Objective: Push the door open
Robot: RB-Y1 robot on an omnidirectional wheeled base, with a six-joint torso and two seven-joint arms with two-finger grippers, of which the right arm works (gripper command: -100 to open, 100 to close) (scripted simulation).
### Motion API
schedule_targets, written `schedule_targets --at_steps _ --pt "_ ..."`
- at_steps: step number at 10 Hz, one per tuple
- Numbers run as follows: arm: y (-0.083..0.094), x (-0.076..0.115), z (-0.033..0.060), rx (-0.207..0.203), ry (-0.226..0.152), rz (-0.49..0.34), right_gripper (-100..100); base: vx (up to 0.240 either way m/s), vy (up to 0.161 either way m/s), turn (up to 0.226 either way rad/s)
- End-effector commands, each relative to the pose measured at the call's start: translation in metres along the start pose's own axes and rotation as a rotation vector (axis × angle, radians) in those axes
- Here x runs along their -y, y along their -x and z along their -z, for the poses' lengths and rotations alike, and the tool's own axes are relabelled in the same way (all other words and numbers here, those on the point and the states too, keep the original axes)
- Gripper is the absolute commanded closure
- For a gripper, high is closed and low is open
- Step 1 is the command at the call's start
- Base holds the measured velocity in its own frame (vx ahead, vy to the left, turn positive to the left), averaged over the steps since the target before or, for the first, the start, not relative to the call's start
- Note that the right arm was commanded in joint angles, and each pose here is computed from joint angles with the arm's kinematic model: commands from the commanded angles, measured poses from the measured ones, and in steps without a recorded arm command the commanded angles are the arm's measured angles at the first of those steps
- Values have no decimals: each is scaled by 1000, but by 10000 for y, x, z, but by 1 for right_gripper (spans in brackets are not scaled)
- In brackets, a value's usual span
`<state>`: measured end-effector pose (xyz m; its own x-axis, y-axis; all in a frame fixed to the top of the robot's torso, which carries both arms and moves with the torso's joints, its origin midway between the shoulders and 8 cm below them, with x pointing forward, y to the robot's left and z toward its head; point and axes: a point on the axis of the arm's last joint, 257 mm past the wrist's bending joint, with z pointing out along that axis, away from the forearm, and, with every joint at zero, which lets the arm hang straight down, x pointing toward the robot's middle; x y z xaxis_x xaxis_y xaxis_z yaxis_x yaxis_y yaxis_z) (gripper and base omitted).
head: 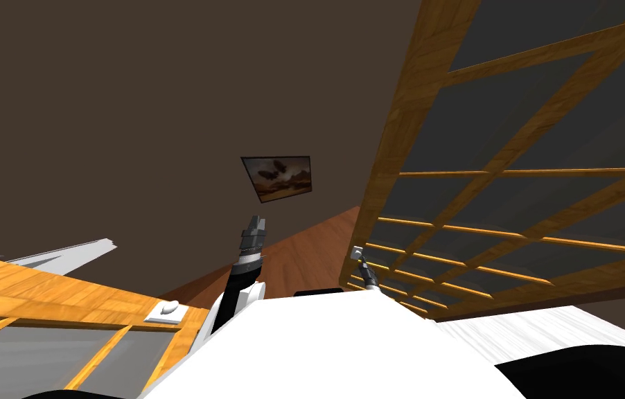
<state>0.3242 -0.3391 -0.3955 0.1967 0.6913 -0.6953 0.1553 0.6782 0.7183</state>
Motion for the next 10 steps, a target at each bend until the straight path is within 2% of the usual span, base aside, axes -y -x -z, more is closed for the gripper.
schedule_targets --at_steps 1,4,7,8,10 --pt "33 40 67 1 -2 43 -100 11 15 -29" --pt "91 108 189 1 -5 125 -100 6 44 -24" --pt "166 190 354 1 -8 240 -100 12 59 -28" --pt "166 190 354 1 -8 246 -100 10 40 -18" --pt "221 244 479 -1 -10 332 -100 9 40 -27"
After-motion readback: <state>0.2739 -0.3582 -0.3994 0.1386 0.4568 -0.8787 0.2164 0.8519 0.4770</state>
